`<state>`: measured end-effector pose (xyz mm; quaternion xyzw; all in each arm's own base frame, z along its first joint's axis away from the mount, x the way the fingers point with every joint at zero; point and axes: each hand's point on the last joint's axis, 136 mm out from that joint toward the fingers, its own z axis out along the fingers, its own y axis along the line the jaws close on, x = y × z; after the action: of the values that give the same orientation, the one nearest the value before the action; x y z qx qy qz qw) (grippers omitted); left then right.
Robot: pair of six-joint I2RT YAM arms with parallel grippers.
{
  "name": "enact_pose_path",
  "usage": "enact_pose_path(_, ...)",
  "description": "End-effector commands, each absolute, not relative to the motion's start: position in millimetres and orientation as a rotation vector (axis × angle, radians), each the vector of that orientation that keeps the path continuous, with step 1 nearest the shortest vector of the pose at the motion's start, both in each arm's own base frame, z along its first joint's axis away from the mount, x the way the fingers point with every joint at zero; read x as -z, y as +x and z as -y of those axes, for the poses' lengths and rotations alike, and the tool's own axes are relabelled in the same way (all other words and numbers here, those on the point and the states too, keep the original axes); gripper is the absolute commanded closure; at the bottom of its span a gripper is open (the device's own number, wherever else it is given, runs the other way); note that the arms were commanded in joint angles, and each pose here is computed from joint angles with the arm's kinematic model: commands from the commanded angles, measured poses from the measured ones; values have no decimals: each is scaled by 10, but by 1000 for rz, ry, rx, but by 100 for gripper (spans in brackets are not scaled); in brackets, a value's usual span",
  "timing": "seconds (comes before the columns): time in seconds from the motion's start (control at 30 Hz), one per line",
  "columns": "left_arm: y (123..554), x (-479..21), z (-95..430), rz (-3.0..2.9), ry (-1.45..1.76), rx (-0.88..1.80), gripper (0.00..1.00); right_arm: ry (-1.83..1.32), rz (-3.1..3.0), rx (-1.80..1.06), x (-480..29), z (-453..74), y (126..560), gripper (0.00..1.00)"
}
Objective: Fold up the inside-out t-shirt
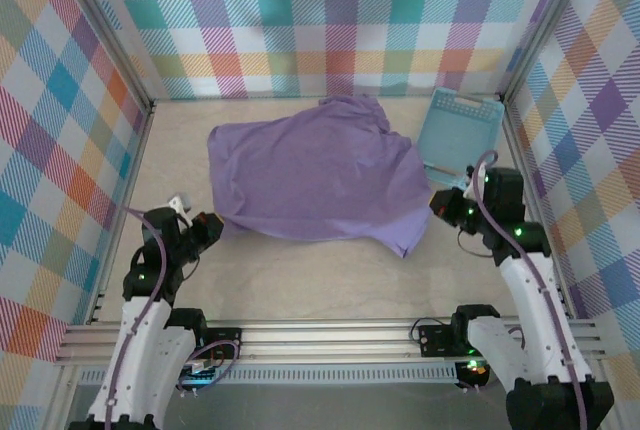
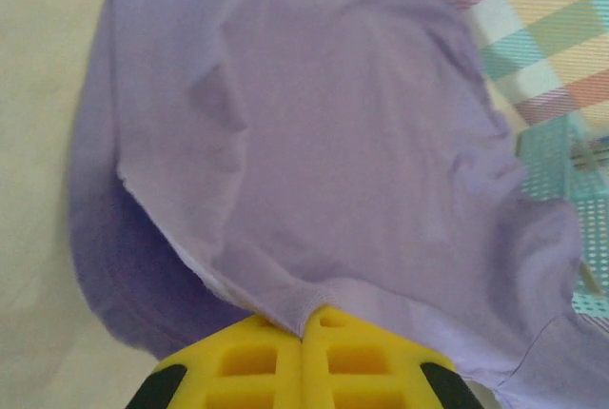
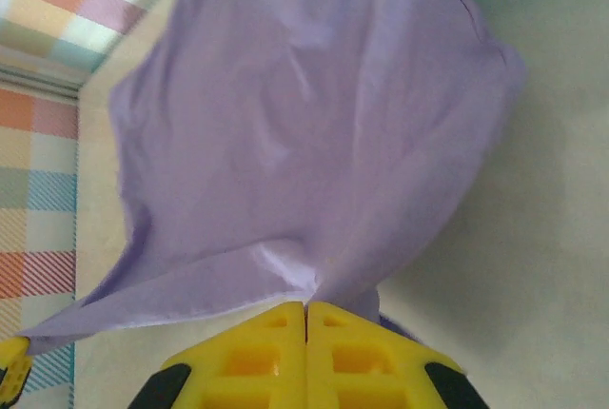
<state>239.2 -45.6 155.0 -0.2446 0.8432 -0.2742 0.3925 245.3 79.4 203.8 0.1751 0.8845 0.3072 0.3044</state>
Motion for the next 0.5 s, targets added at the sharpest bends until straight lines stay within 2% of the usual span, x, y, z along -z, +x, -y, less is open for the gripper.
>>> enact_pose_path(0.0,2159,-1276,382,-2195,-777,665,100,637,-2397,-808,-1783,-726,2168,100)
enact_pose_path(0.2,1961,-1105,194,-2186,-963,565,100,846,-2449,-729,-1396,-590,1748,100)
enact_pose_path(0.33,1835,-1115,-16,-2107,-1064,457,100,920,-2407,-609,-1423,-407,1564,100)
enact_pose_path(0.47,1768,-1191,-203,-2028,-1122,359,100,923,-2374,-639,-1483,-422,1507,100)
